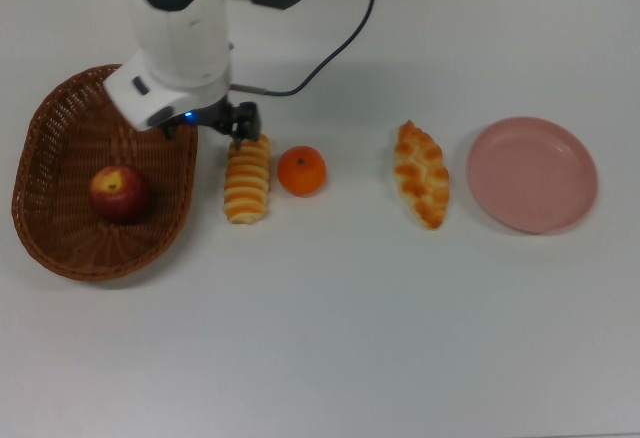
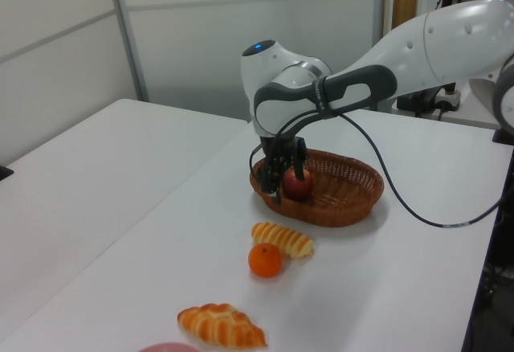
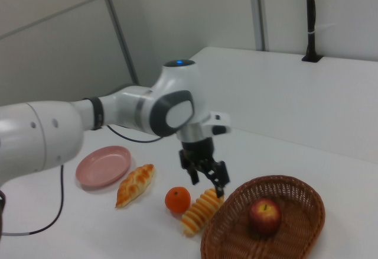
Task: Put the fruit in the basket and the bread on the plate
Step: 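Move to the striped bread roll and grasp it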
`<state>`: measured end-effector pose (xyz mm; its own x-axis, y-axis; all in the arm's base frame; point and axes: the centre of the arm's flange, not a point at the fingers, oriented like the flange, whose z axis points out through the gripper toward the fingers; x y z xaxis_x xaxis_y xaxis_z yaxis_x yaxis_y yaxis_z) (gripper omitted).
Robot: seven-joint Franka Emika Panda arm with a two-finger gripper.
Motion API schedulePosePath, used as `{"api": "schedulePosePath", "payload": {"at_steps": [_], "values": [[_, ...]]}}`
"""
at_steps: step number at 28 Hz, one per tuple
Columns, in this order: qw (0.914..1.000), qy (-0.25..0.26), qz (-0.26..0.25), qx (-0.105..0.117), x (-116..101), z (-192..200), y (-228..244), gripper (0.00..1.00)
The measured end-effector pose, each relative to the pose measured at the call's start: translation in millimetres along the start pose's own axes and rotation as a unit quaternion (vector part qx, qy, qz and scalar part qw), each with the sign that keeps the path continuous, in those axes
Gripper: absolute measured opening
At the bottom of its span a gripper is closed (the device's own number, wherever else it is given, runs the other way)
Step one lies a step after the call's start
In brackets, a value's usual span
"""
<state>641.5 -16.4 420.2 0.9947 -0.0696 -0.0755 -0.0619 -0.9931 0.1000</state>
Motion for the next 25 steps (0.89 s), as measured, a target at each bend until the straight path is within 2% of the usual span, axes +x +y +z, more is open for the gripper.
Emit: {"api": "schedulePosePath", "payload": {"at_steps": [4, 11, 17, 23, 24, 25], "values": [[0.9997, -0.007, -0.022, -0.002, -10.1, 2.1, -27.7, 1.0], [0.9982, -0.026, -0.053, -0.005, -25.9, 42.0, -68.7, 1.0], [0.9979, -0.036, -0.054, -0.007, -30.7, 59.7, -73.7, 1.0], [0.9982, -0.034, -0.049, -0.006, -26.5, 68.4, -68.5, 1.0], [0.9982, -0.034, -0.048, -0.006, -25.9, 69.7, -67.7, 0.98], [0.9982, -0.035, -0.048, -0.006, -25.5, 71.4, -67.1, 0.92]]}}
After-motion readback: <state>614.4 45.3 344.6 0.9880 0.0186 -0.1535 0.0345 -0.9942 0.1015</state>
